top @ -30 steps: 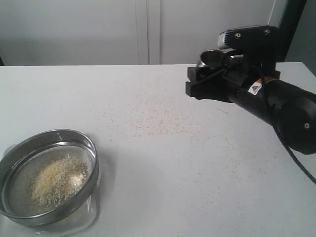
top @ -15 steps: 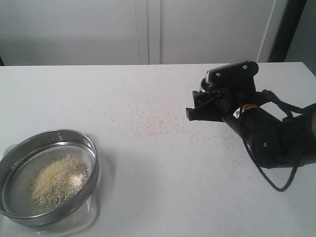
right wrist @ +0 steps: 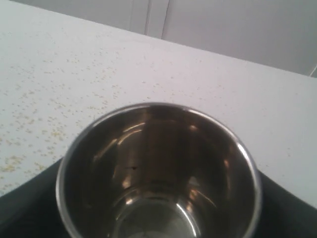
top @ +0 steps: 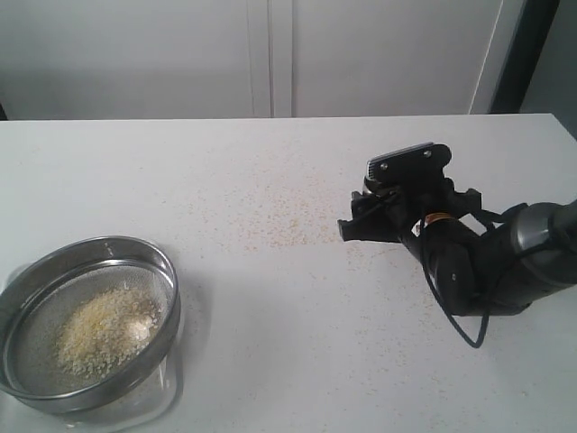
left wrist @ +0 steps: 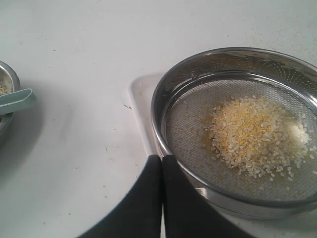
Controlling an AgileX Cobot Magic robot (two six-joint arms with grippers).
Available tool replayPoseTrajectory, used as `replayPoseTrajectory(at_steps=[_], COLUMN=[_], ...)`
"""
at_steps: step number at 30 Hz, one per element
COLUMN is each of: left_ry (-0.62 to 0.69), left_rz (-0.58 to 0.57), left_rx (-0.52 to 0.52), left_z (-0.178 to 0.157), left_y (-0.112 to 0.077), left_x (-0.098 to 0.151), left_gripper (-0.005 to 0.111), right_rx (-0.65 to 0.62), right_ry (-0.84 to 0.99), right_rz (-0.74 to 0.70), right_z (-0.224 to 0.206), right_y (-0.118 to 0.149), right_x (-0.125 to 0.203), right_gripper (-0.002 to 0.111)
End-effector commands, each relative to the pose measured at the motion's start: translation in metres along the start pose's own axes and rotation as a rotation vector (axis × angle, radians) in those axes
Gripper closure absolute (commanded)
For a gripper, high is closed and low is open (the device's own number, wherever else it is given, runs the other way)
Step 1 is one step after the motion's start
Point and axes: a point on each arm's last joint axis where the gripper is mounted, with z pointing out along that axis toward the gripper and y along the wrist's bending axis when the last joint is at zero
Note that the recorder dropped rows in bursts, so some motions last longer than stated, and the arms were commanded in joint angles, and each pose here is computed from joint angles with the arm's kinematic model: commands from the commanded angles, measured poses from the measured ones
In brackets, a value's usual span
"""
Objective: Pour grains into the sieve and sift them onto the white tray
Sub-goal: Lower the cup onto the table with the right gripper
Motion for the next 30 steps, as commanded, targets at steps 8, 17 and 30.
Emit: replayPoseTrajectory(at_steps=[8, 17, 30], left_ry=[-0.001, -0.001, -0.001], left_rz=[-0.007, -0.007, -0.007], left_rx=[0.004, 0.004, 0.004], left_z=[0.0, 0.0, 0.0], left_y=[0.0, 0.0, 0.0], left_x=[0.001, 0.001, 0.001], left_gripper=[0.107, 0.107, 0.107], right_rx=[0.056, 0.053, 0.041], right_ry=[-0.011, 0.043, 0.036], right_rz=[0.017, 0.007, 0.021], right_z=[0.025, 0.037, 0.031], right_y=[-0.009, -0.005, -0.006], right_x=[0.008, 0.028, 0.012], right_gripper=[0.108, 0.108, 0.033])
